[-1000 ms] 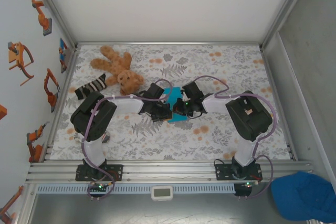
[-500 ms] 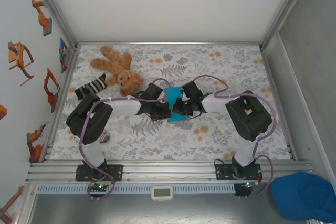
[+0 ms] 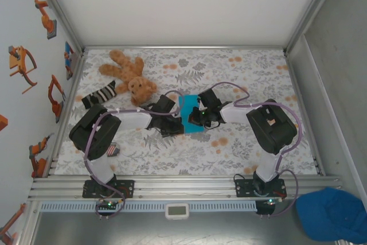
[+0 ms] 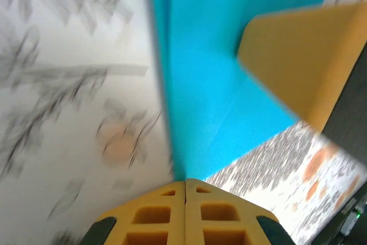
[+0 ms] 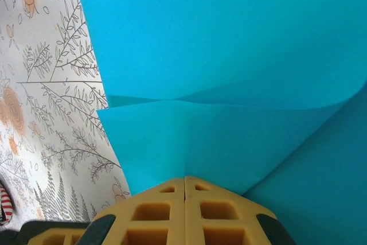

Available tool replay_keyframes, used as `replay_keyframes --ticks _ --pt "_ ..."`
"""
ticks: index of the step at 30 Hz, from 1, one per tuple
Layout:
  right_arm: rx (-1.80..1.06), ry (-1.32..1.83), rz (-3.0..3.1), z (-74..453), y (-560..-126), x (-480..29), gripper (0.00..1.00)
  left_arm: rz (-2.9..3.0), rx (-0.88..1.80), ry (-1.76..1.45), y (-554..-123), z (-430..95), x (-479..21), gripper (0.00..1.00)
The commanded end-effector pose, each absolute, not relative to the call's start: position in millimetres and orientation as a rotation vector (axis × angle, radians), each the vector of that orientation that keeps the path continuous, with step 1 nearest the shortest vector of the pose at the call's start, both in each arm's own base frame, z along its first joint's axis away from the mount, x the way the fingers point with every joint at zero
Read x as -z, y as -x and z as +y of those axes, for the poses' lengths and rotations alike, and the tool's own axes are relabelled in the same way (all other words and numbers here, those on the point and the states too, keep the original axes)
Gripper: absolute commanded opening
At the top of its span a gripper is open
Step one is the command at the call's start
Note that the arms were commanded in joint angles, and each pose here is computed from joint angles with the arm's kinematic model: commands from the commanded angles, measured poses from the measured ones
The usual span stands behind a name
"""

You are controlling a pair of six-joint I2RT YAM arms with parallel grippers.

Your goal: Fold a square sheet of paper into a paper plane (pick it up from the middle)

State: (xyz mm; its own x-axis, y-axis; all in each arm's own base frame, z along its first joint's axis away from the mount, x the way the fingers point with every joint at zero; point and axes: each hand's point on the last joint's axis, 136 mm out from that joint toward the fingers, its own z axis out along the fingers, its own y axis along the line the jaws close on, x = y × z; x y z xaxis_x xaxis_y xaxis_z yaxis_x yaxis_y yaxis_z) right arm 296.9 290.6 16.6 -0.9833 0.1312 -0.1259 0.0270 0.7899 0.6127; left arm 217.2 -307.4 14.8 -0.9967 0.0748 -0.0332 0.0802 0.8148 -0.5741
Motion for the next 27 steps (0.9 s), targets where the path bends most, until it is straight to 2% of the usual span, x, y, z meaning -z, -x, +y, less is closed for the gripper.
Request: replay_keyframes --ticks 1,5,8,16,27 --pt "-0.800 -0.153 2.903 271 -287 8 0.00 3.030 0.877 -0.214 -199 -290 -28 0.00" --pt "-0.828 -0.140 2.888 275 -288 5 0.00 2.873 0.976 -0.188 -225 -308 -63 0.00" --pt "-0.866 -0.138 2.867 279 -291 0 0.00 2.799 1.041 -0.096 -243 -321 -69 0.00" --pt "-0.923 -0.149 2.831 286 -296 -7 0.00 2.821 1.043 -0.001 -260 -336 -41 0.00" --pt "-0.969 -0.078 2.737 295 -310 -35 0.00 2.975 0.863 0.041 -241 -311 12 0.00"
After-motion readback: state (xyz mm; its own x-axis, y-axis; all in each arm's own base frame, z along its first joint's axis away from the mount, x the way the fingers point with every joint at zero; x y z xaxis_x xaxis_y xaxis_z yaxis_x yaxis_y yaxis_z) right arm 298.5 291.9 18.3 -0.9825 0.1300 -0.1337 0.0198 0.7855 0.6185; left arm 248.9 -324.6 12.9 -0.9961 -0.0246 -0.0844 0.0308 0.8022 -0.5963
